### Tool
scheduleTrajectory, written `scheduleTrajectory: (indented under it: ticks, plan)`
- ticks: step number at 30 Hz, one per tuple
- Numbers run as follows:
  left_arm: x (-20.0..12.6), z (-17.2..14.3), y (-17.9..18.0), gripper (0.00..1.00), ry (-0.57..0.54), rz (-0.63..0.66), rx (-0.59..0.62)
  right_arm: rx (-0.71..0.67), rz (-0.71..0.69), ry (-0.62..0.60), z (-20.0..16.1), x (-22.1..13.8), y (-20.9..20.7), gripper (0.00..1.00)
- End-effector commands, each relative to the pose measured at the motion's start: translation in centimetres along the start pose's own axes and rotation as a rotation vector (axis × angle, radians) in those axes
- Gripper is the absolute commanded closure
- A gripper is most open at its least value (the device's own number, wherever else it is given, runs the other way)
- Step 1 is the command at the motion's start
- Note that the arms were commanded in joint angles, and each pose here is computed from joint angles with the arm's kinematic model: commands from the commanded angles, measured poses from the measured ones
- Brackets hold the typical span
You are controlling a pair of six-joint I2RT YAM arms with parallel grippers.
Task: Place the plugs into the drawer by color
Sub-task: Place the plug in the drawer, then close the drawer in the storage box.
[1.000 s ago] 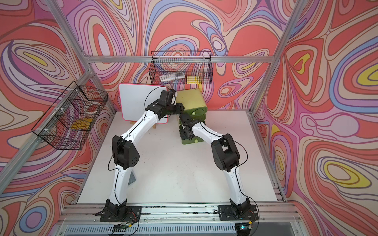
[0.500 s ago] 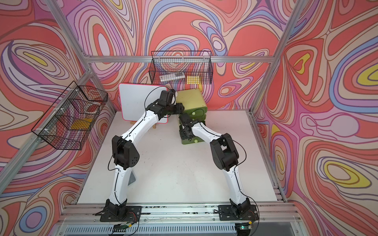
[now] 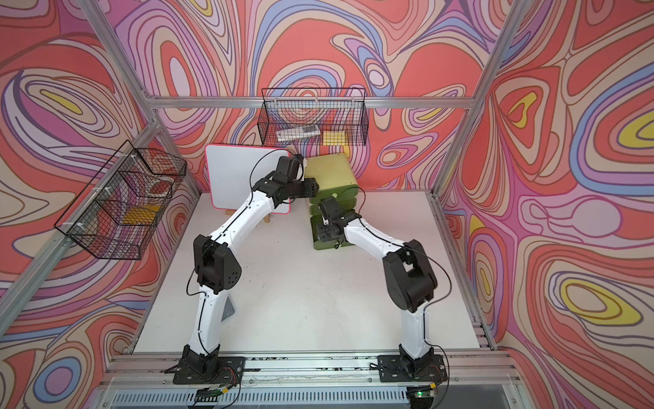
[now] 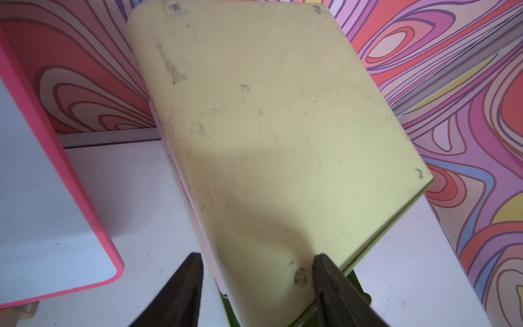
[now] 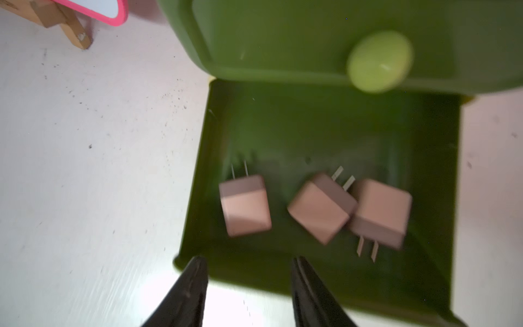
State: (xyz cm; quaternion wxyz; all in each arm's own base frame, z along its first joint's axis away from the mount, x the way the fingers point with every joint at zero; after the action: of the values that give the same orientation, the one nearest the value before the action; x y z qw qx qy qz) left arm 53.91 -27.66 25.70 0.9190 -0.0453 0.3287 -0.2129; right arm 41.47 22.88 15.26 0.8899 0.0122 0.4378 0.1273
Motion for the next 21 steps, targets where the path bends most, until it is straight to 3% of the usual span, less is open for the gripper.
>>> scheduleTrajectory:
  ticks: [1, 9, 21]
  plan:
    - [1.1, -2.6, 0.9, 0.40, 0.105, 0.022, -0.012, 0.013, 0.053, -0.251, 1.7, -3.7, -0.3, 0.57]
    - [1.2, -2.9, 1.0, 0.40, 0.116, 0.024, -0.018, 0.084, 0.024, -0.300, -5.0, -2.6, -3.1, 0.78]
    - [1.1, -2.9, 1.0, 0.40, 0.121, 0.026, -0.013, 0.127, 0.032, -0.241, -8.1, 3.3, -3.3, 0.85]
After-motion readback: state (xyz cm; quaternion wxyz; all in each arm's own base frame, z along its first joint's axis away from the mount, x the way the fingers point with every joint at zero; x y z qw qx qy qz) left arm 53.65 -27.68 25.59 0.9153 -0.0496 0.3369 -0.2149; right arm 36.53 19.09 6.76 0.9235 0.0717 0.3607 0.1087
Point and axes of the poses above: each gripper's point midway between its finger pads, its own x axis out along the fingers, its own y axis along the line the jaws close on, z = x × y, the point moved 3 cm from there along -x, back along the fingers, and after that the axes turned 8 degrees about x, right-handed, at the moved point
